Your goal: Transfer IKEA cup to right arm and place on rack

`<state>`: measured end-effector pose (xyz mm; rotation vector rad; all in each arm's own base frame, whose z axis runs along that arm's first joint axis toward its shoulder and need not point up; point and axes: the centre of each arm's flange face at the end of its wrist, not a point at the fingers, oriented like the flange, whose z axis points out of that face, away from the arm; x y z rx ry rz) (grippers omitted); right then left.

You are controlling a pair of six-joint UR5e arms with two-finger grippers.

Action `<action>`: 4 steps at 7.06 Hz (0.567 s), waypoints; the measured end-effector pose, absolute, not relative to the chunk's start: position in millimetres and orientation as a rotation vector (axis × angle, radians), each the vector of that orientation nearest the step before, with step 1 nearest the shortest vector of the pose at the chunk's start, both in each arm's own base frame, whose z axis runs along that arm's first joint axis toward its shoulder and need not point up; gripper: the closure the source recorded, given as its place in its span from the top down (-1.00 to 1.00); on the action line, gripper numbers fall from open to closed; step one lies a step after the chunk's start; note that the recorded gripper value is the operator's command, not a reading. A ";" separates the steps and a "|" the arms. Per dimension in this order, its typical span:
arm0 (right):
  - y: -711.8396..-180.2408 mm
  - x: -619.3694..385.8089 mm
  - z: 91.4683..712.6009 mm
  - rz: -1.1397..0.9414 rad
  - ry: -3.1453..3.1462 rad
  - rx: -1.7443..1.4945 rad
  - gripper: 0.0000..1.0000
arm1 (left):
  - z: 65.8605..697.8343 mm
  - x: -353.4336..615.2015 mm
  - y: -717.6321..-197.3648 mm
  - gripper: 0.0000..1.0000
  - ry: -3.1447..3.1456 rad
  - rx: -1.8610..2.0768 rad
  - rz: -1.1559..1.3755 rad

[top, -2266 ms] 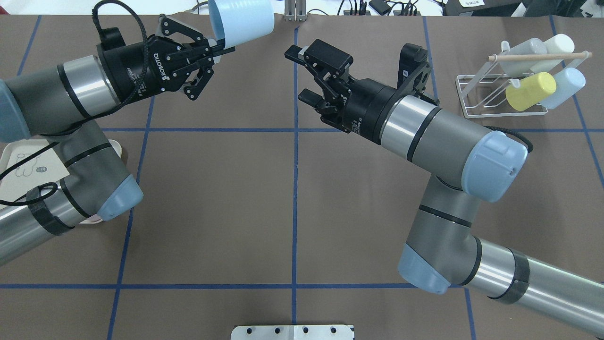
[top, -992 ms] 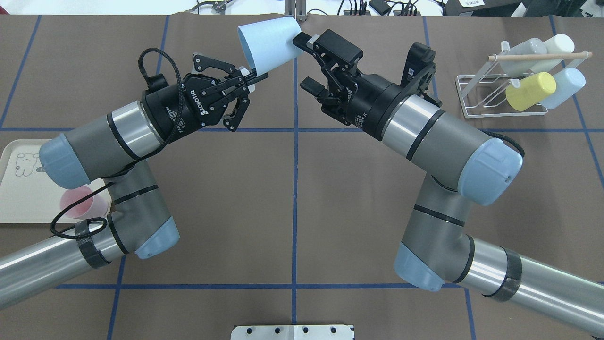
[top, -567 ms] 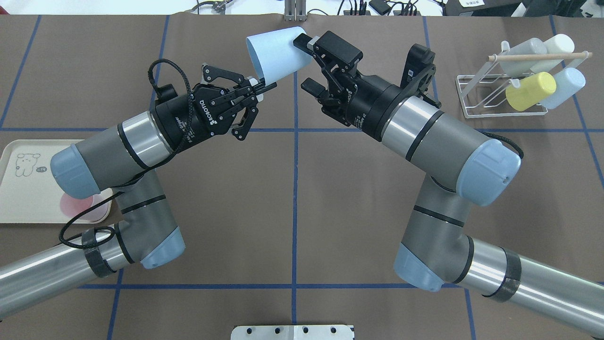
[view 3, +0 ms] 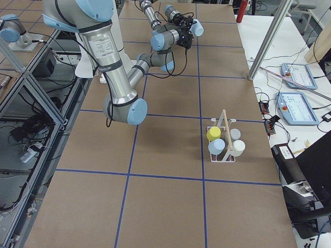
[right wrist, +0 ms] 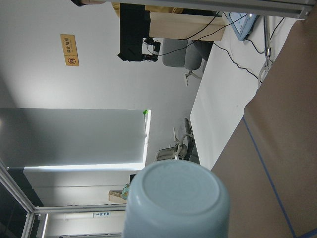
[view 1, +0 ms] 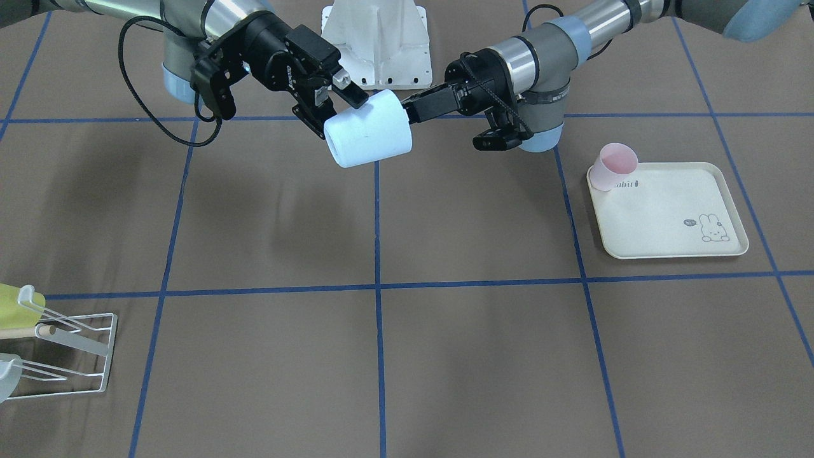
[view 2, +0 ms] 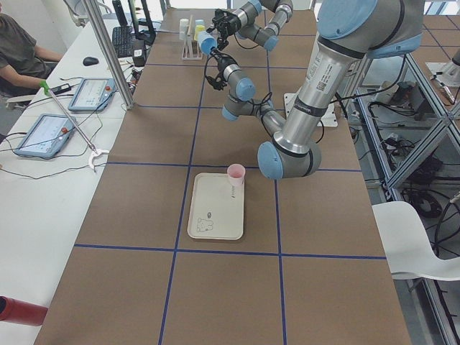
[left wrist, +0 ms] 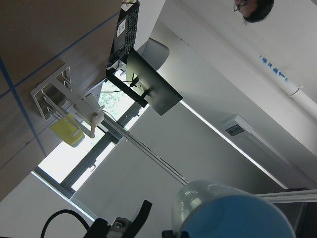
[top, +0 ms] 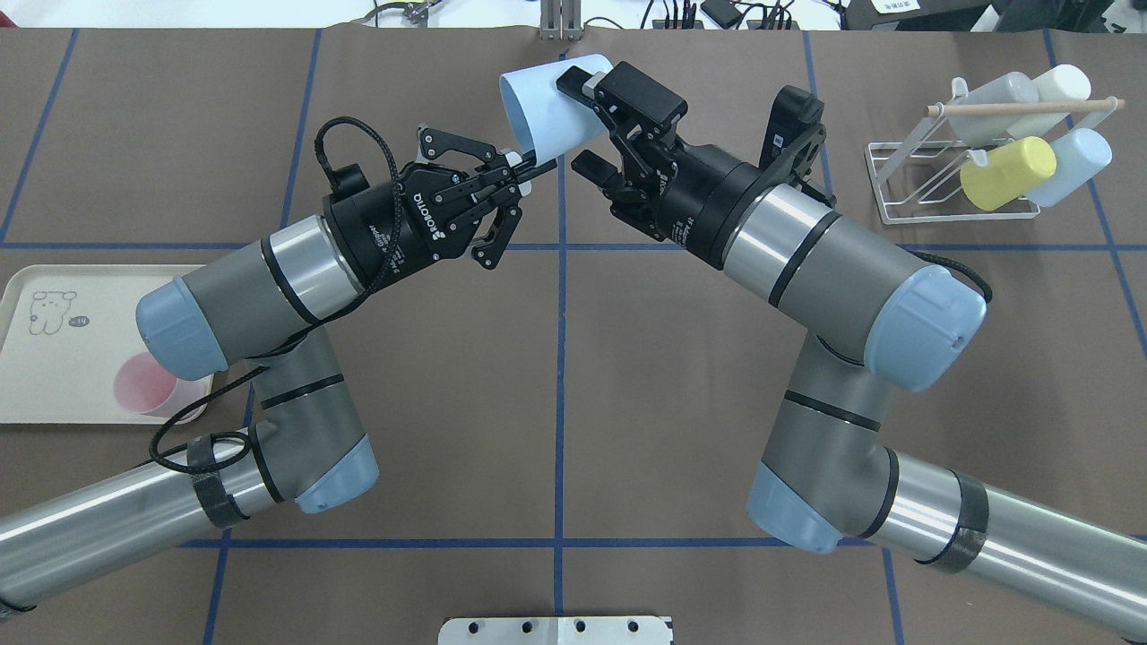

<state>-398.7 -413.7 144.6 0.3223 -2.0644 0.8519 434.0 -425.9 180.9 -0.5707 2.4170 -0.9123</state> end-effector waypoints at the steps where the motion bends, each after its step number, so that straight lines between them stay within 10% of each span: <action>1: -413.8 -398.2 144.3 0.853 -2.065 0.323 1.00 | 180.4 435.8 -425.1 -1.00 2.417 -0.573 -0.912; 4: -414.8 -397.3 144.4 0.856 -2.065 0.326 1.00 | 179.1 435.8 -423.5 -1.00 2.421 -0.579 -0.907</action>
